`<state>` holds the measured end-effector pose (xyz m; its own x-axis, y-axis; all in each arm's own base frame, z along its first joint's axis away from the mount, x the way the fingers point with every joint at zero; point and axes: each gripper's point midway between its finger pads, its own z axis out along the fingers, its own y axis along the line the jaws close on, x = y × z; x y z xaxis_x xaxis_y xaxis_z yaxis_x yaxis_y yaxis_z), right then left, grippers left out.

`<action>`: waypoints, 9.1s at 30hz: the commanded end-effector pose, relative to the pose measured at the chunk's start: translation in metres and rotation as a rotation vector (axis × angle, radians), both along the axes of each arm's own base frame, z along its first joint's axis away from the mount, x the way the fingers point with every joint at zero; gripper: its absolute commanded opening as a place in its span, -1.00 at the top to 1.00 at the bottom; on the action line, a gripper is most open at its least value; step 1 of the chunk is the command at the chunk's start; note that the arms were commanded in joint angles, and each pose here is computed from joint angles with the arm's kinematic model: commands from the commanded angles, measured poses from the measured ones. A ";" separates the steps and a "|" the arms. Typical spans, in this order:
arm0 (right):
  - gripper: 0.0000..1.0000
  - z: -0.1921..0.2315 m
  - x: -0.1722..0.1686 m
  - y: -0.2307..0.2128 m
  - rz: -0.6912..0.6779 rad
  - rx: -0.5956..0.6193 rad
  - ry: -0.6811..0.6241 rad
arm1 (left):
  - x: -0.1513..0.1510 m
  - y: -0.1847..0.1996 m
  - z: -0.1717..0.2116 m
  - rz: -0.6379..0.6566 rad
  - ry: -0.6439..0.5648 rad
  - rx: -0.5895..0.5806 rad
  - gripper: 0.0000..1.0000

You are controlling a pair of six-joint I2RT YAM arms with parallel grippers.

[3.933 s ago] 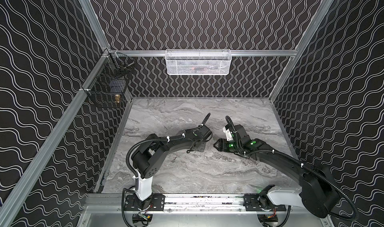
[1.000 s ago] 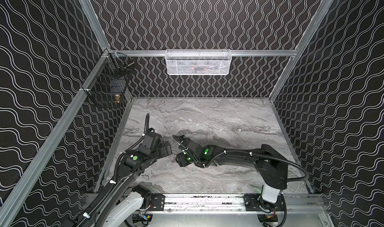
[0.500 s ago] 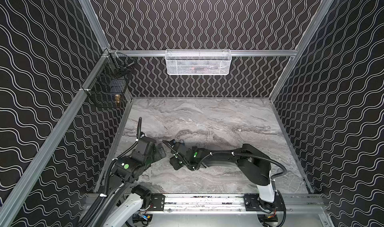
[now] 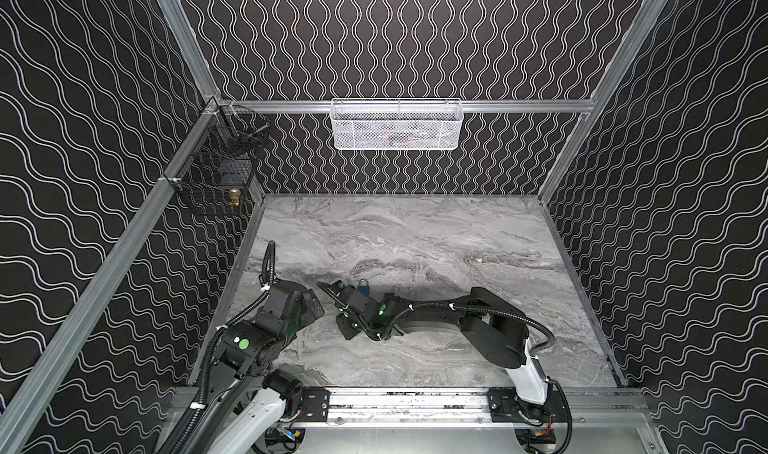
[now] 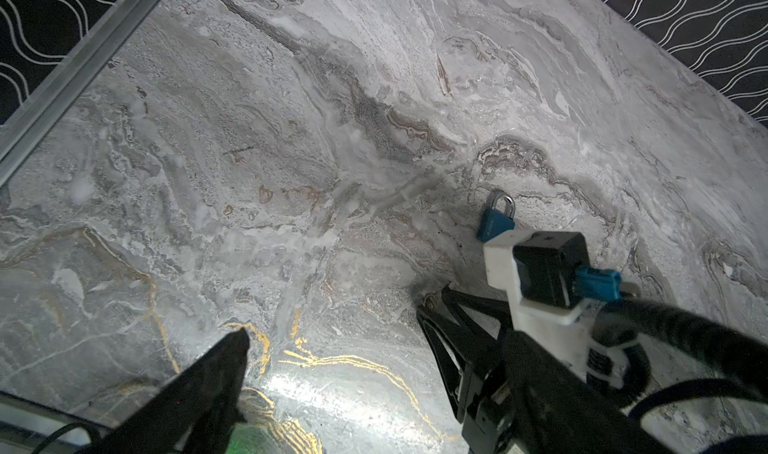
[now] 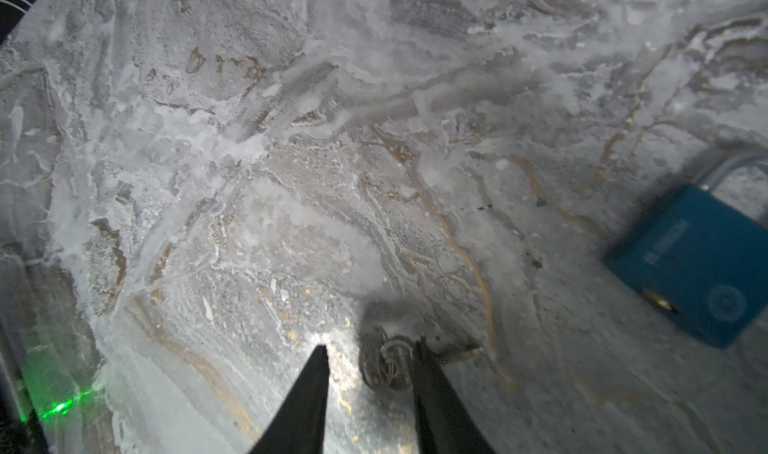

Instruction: Unlock with the key

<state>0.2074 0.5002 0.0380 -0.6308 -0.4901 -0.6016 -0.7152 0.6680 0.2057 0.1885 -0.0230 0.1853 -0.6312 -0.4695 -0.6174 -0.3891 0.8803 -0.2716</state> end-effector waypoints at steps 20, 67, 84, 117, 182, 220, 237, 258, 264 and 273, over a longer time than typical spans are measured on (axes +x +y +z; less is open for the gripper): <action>0.72 -0.016 0.002 -0.014 0.013 -0.092 -0.049 | -0.002 0.005 -0.006 0.049 0.012 -0.004 -0.97; 1.00 0.151 0.035 -0.114 -0.195 0.299 0.041 | 0.041 -0.087 0.047 -0.407 -0.278 -0.223 -0.79; 1.00 0.206 0.039 -0.146 -0.251 0.372 0.068 | 0.053 -0.153 0.050 -0.763 -0.471 -0.314 -0.46; 1.00 0.247 0.016 -0.163 -0.199 0.498 0.133 | 0.052 -0.243 0.069 -1.026 -0.920 -0.094 0.04; 0.01 0.249 -0.009 -0.164 0.186 0.553 -0.062 | 0.007 -0.268 0.072 -1.320 -0.761 -0.228 1.00; 1.00 0.237 0.000 -0.180 0.212 0.591 0.001 | 0.010 -0.273 0.071 -1.332 -0.741 -0.222 1.00; 1.00 0.265 0.036 -0.183 -0.037 0.770 -0.029 | 0.028 -0.219 0.099 -0.866 -0.687 -0.444 -0.16; 1.00 0.293 0.052 -0.171 -0.316 1.105 0.014 | 0.053 -0.213 0.142 -0.536 -0.713 -0.935 0.13; 1.00 0.292 0.050 -0.163 -0.314 1.141 0.036 | 0.053 -0.221 0.147 -0.572 -0.737 -0.957 0.29; 1.00 0.296 0.044 -0.156 -0.302 1.157 0.027 | 0.055 -0.220 0.143 -0.559 -0.734 -0.956 0.53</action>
